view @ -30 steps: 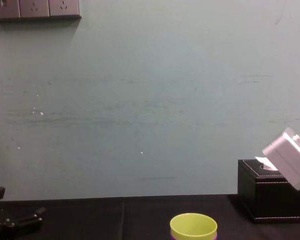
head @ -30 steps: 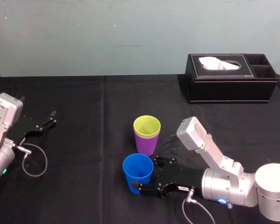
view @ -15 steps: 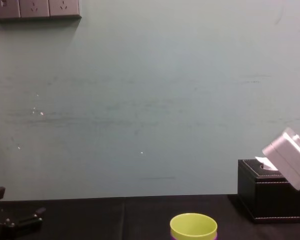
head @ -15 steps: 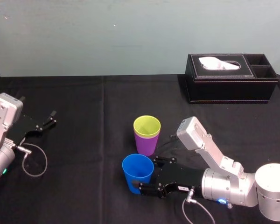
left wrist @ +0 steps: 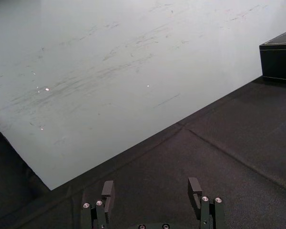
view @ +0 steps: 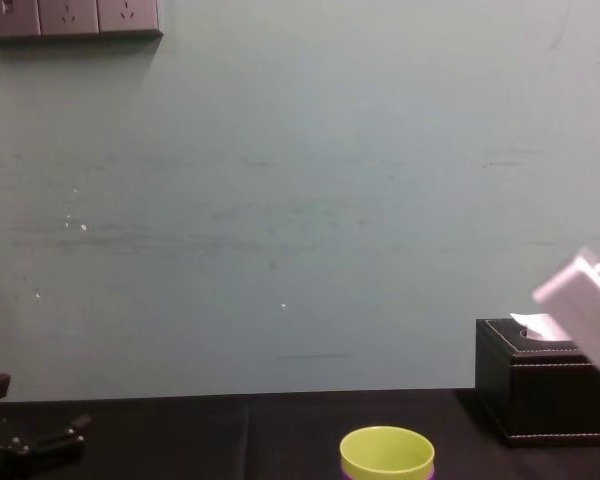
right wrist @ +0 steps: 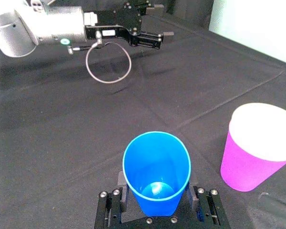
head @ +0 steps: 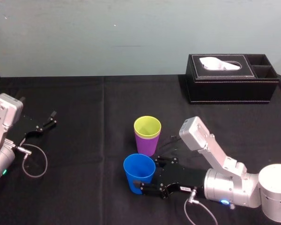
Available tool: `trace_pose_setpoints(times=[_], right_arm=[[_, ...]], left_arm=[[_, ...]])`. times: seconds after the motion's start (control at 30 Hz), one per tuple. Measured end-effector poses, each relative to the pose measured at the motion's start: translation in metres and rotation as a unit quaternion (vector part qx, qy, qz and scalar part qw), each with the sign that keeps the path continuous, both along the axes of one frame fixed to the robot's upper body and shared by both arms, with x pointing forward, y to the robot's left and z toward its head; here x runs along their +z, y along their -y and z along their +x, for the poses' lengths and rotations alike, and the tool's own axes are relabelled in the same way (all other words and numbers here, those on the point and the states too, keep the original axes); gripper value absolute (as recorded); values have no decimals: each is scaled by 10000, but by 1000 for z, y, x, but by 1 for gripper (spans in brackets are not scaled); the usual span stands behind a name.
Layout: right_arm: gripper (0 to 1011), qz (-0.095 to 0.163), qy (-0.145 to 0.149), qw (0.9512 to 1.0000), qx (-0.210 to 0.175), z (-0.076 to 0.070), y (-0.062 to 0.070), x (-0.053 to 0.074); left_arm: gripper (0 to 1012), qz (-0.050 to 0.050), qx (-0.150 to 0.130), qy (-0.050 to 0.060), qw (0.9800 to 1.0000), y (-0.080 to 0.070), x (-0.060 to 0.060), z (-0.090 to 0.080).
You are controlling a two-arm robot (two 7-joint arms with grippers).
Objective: Stack the three plastic cups sequentially using one hand.
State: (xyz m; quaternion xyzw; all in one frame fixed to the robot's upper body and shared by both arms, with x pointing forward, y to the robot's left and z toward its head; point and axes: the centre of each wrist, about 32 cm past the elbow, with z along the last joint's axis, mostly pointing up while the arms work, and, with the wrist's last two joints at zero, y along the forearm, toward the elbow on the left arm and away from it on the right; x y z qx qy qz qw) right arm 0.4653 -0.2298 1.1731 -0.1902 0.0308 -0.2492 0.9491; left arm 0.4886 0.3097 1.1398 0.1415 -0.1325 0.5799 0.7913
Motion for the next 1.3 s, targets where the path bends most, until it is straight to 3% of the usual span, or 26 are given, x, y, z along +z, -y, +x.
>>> trace_pose_setpoints(times=[0.27, 0.7, 1.03, 1.3], right_arm=[[721, 76, 140, 9999, -29, -7, 6, 17], [720, 256, 486, 9984, -154, -13, 18, 67], [721, 307, 749, 9961, -364, -1, 22, 97], [720, 249, 733, 9957, -509, 18, 15, 101]], left_arm=[[1010, 0, 0, 0, 10000, 0, 0, 0], [1010, 0, 0, 0, 10000, 0, 0, 0], [1010, 0, 0, 0, 10000, 0, 0, 0], [1010, 0, 0, 0, 10000, 0, 0, 0]])
